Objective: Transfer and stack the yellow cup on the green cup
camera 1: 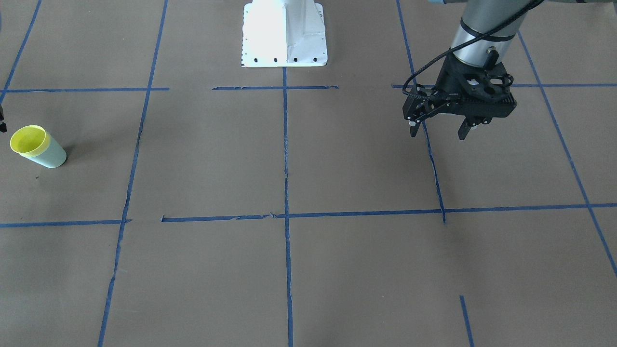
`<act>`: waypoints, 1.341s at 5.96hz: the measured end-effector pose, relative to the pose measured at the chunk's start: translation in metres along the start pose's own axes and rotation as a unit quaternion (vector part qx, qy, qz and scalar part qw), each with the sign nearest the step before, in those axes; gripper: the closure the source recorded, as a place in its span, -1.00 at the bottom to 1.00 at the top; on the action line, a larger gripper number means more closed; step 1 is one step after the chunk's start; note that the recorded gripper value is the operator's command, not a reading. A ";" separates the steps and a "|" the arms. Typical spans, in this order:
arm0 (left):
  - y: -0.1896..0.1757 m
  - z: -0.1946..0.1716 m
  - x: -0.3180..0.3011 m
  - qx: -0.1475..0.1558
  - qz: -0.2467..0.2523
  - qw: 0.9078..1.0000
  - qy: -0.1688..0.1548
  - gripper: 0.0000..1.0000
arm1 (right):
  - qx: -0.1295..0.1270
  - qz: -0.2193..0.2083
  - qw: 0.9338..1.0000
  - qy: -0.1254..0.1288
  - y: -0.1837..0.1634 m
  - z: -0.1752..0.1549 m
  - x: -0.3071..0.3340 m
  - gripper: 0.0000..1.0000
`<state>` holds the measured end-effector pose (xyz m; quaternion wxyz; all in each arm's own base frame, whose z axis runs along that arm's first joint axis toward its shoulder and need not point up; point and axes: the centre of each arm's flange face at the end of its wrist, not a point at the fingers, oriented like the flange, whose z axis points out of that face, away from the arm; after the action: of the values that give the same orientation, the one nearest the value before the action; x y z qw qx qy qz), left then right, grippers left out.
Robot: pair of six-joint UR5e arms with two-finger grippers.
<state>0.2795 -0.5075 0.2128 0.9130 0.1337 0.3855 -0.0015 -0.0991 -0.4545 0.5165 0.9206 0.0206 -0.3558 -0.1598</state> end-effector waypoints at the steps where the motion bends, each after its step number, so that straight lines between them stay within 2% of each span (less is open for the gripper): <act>1: 0.000 0.001 -0.001 -0.001 0.002 1.000 0.000 -0.99 | 0.006 0.007 1.000 0.000 0.002 -0.007 0.009 -1.00; 2: 0.002 0.003 -0.004 -0.003 0.005 1.000 -0.002 -0.99 | 0.017 0.021 1.000 0.002 0.013 -0.018 0.030 -1.00; 4: -0.001 0.008 -0.043 -0.023 0.068 0.997 -0.011 -0.99 | 0.027 0.045 0.999 0.011 0.066 -0.033 0.094 -1.00; 5: -0.006 0.006 -0.105 -0.046 0.107 0.993 -0.011 -0.99 | 0.025 0.066 0.997 0.011 0.091 -0.031 0.113 -1.00; 6: -0.006 0.001 -0.186 -0.067 0.136 0.988 -0.010 -1.00 | 0.024 0.077 0.997 0.009 0.101 -0.030 0.120 -1.00; 7: 0.008 0.000 -0.264 -0.089 0.135 0.987 -0.007 -1.00 | 0.026 0.091 0.996 0.008 0.102 -0.031 0.122 -1.00; 8: 0.040 0.005 -0.331 -0.113 0.102 0.988 -0.003 -1.00 | 0.028 0.105 0.994 0.006 0.101 -0.032 0.121 -1.00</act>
<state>0.0547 -0.5036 0.4589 0.9186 0.0686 0.3651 0.1350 0.0345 -0.3982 0.5863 0.9336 0.0100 -0.3544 -0.0524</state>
